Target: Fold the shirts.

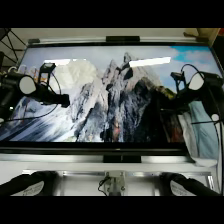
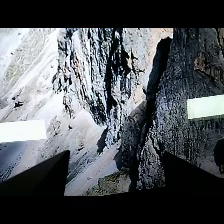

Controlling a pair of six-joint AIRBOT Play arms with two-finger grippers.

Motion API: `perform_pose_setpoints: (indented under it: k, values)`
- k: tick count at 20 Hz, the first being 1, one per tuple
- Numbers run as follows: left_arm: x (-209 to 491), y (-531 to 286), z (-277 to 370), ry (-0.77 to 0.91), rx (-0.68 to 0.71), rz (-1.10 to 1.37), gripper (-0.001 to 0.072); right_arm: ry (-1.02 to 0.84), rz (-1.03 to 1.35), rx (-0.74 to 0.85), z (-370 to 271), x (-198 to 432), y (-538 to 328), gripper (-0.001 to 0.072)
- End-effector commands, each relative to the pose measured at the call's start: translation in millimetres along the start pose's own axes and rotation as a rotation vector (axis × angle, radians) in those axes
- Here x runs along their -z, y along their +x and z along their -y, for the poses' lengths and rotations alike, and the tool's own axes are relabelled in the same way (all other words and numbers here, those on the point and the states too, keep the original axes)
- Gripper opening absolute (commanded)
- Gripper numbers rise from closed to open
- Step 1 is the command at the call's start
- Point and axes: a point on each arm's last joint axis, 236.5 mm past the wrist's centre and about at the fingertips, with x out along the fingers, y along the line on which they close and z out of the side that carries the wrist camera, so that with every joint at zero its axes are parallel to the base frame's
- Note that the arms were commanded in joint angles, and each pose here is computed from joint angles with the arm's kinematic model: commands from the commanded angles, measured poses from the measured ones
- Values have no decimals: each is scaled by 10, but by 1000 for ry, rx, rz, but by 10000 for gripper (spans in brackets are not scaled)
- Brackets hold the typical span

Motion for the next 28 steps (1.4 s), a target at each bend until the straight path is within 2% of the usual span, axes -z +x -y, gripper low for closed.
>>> perform_pose_setpoints:
  k: [1, 13, 16, 23, 25, 28]
  values:
    - [0, 1, -4, -1, -1, 0, 713, -1, 0, 0, -4, 2, 0, 621]
    - [0, 1, -4, -1, -1, 0, 713, 0, 0, 0, -5, 2, 0, 622]
    - [-7, 1, 3, -2, 2, 3, 713, 10, 86, -12, -30, -202, -8, 622]
    - [-697, 33, 257, -57, 118, 272, 712, 9, 167, -15, -37, -392, -32, 622]
    - [-1073, 220, 9, -203, 103, 357, 712, 10, 197, -19, -46, -461, -46, 621]
    - [-1336, 773, -745, -431, 57, 250, 711, 20, 202, -67, -155, -474, -52, 621]
